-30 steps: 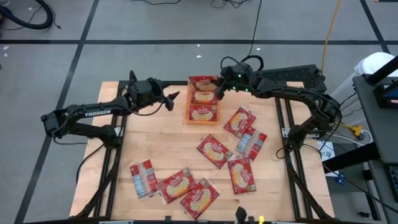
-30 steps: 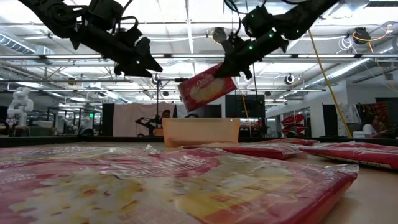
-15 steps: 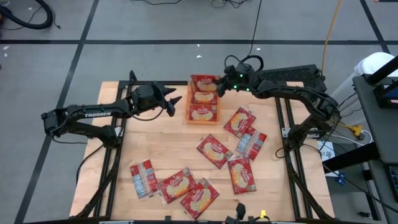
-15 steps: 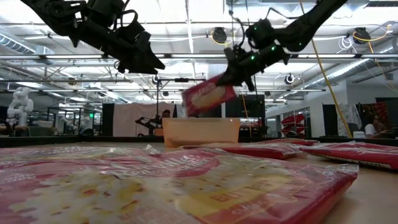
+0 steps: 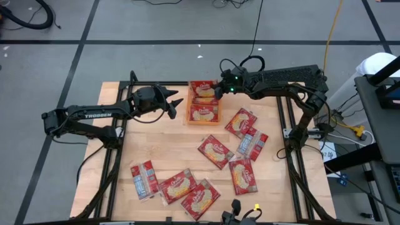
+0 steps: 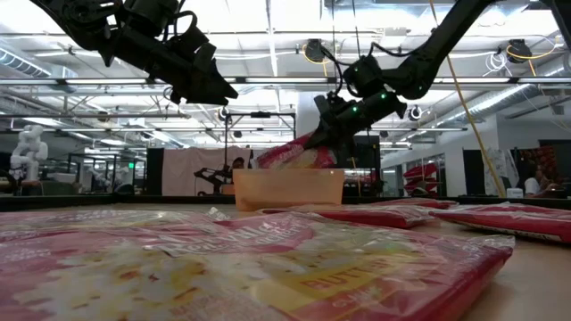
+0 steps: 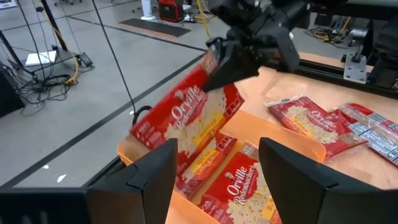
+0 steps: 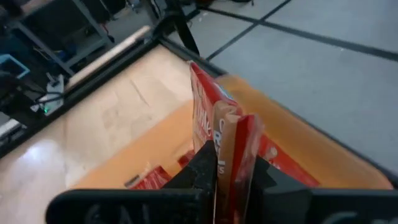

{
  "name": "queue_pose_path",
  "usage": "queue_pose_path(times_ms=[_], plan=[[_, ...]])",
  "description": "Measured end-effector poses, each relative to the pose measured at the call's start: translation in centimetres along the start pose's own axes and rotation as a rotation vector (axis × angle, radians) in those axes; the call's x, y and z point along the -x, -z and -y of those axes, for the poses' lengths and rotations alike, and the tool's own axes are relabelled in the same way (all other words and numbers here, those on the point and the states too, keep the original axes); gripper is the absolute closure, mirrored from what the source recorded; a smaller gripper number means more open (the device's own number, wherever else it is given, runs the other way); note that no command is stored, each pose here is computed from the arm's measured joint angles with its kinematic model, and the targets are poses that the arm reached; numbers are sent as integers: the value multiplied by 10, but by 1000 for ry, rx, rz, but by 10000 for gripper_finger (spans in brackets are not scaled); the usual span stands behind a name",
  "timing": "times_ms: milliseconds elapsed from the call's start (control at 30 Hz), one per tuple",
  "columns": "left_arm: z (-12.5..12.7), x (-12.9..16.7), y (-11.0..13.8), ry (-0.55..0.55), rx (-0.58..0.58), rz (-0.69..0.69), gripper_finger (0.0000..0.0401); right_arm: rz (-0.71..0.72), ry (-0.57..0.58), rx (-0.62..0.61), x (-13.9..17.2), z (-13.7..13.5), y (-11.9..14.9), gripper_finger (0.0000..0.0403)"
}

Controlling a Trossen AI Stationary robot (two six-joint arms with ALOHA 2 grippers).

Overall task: Sort popcorn bags into baskets
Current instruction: Put the red popcorn bag into the orange bin

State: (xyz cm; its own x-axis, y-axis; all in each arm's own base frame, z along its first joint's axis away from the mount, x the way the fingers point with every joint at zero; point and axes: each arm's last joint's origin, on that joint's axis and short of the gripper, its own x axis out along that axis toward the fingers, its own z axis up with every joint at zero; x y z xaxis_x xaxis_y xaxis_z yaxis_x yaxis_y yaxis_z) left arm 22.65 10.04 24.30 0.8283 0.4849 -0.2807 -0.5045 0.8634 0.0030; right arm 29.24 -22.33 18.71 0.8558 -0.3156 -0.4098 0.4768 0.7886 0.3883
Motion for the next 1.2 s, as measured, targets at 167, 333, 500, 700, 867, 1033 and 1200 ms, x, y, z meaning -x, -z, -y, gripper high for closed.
queue_pose_path(times_ms=[167, 333, 500, 700, 867, 1033, 1200], plan=[[0, 0, 0, 1, 9, -1, 171, -19, 7, 48, -8, 5, 8, 361], [5, 1, 1, 38, 26, -7, 171, -10, 8, 101, -12, 8, 11, 330], [7, 1, 1, 48, 22, -4, 171, 15, 63, 145, -12, 11, 8, 287], [7, 1, 0, 48, 22, 0, 171, 32, 198, 209, -10, 18, 7, 245], [7, 1, 0, 48, 22, 0, 171, 43, 254, 247, -10, 20, 6, 229], [7, 1, 0, 48, 23, -1, 171, 58, 243, 249, -7, 14, 2, 228], [7, 1, 2, 47, 20, -14, 171, 52, 162, 284, -7, -8, 2, 240]])
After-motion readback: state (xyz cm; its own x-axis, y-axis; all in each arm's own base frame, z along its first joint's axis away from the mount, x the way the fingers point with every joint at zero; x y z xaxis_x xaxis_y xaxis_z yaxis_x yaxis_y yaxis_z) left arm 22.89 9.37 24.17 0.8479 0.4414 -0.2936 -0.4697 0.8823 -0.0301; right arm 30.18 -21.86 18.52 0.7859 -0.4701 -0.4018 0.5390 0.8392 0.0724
